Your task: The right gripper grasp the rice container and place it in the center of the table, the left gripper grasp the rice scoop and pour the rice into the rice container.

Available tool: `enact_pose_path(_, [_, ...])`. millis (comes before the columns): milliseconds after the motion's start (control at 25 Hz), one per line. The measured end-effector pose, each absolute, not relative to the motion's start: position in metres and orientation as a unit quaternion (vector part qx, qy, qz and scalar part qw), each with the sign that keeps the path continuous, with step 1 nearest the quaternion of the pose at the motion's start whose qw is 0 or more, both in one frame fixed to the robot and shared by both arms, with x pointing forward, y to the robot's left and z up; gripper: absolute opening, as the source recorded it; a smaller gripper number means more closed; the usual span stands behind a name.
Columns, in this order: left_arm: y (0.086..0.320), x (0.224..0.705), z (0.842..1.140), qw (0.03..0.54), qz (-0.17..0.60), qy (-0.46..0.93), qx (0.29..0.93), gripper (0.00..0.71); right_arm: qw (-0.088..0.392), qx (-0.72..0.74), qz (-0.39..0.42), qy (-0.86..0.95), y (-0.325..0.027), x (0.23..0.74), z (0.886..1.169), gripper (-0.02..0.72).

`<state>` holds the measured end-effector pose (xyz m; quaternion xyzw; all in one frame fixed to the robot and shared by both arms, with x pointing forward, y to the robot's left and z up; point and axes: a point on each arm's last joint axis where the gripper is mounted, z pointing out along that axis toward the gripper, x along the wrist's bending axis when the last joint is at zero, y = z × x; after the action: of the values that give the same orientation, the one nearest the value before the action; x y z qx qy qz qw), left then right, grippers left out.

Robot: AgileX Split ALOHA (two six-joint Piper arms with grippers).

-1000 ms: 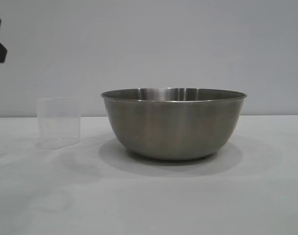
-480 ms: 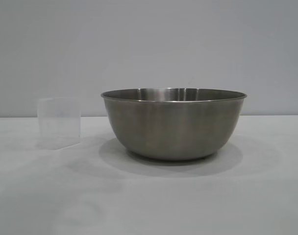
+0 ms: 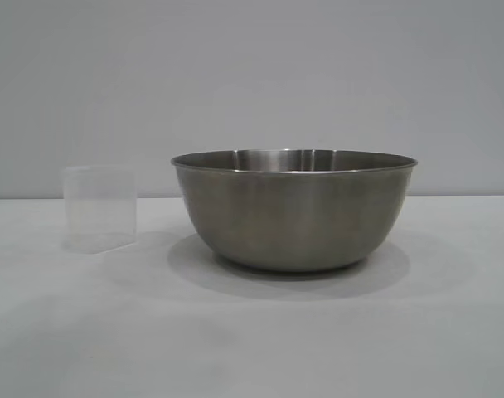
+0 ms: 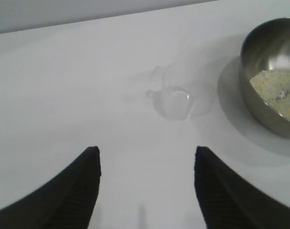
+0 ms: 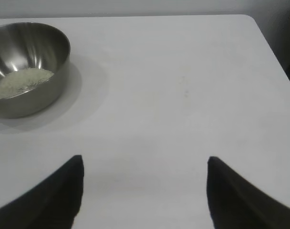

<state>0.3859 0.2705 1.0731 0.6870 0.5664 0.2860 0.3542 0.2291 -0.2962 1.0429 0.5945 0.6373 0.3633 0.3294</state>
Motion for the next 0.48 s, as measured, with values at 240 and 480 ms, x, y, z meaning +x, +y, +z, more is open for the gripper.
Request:
enact_pose_path(240, [0.278,0.348,1.083,0.348,0.274,0.566,0.695,0.377,0.329,0.594,0.363,0.637,-0.296,0.229,1.043,0.465])
enact_pose_path(480, [0.287,0.301,1.089,0.36,0.285,0.559,0.69,0.377,0.329,0.594,0.363,0.637,-0.296,0.229,1.043,0.465])
